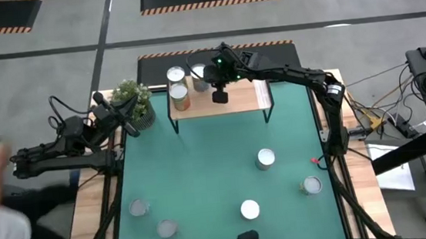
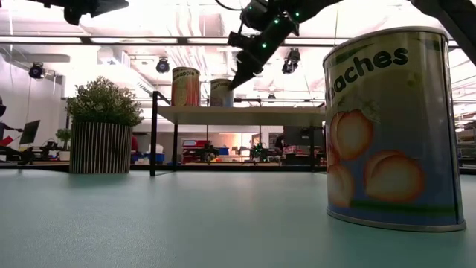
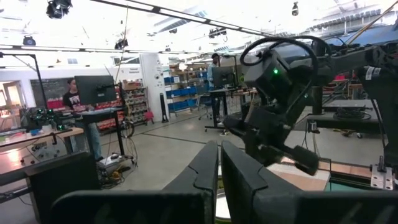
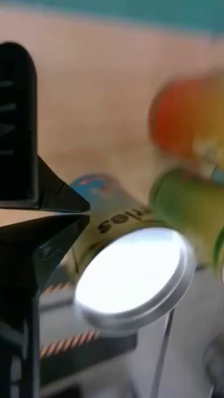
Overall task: Pick and place cans onto a shelf
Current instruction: Put the big canned cherries on the shelf
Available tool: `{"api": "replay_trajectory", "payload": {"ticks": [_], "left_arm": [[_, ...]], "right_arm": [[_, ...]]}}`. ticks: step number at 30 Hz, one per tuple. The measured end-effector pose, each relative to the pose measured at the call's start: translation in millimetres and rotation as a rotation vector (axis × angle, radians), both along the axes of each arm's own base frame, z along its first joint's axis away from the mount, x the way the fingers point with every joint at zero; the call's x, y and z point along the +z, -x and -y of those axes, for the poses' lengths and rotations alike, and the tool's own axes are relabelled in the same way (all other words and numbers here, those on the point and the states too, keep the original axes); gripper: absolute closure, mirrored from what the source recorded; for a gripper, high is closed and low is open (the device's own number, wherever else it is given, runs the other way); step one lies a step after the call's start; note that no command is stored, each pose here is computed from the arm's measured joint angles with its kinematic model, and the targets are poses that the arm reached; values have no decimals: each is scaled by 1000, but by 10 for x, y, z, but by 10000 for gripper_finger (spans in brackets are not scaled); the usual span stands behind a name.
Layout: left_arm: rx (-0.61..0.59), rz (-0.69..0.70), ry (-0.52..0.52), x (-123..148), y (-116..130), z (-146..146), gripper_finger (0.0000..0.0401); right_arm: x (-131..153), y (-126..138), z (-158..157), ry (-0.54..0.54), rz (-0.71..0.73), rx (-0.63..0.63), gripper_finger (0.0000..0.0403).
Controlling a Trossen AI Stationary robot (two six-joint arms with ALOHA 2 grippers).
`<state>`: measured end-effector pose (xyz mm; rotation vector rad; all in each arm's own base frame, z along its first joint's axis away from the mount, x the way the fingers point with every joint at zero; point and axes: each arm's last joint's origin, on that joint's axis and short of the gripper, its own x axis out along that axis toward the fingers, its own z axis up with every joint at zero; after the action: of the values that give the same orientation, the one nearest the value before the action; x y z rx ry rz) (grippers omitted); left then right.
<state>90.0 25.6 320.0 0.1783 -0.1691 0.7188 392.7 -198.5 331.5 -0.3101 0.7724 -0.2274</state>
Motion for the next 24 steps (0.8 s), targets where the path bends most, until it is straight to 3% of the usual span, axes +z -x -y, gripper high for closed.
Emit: {"api": "replay_trajectory", "payload": {"ticks": [4,13,18,24], "left_arm": [[0,0,0,0,0,0,400],[1,0,0,0,0,0,400],[0,0,0,0,0,0,400],[0,1,0,0,0,0,400]], "right_arm": [[26,53,71,98,-45,-100,394],[27,146,221,78,-41,-168,394],[-12,114,273,5,28,-132,394],[-98,-12,216,5,44,-89,394]]}}
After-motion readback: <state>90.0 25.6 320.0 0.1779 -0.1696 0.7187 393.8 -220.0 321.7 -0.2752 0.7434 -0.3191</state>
